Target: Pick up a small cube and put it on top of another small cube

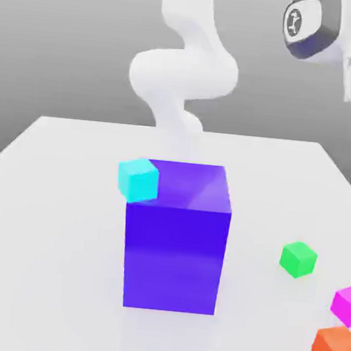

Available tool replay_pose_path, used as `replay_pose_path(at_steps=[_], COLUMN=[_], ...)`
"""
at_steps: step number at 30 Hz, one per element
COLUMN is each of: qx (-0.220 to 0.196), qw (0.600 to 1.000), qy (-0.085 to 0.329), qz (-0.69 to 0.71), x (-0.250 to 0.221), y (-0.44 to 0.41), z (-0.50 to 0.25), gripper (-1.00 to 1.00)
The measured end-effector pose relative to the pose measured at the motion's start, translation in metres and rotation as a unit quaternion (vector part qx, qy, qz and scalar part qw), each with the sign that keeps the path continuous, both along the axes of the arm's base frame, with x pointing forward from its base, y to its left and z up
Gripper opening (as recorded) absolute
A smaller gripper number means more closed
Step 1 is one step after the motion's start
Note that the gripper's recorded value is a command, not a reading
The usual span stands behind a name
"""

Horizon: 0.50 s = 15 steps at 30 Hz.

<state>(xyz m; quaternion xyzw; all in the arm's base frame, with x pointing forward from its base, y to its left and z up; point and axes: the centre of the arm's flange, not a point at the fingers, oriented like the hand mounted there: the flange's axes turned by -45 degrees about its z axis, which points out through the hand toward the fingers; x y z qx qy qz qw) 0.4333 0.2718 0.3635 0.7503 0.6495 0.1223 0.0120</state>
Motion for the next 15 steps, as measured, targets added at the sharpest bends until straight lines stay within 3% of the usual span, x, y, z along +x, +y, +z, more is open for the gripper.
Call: replay_pose_path(at_steps=[8,13,14,15], qx=[-0.087,-0.098,-0.098,-0.098], qw=[0.959,0.946,0.945,0.945], qy=[0.064,0.074,0.074,0.074], qz=[0.263,0.301,0.302,0.302], x=[-0.071,-0.085,-0.085,-0.085], y=[0.069,0.076,0.076,0.076], z=[-0.149,-0.22,-0.231,-0.231], gripper=[0.0,0.0,-1.0,-1.0])
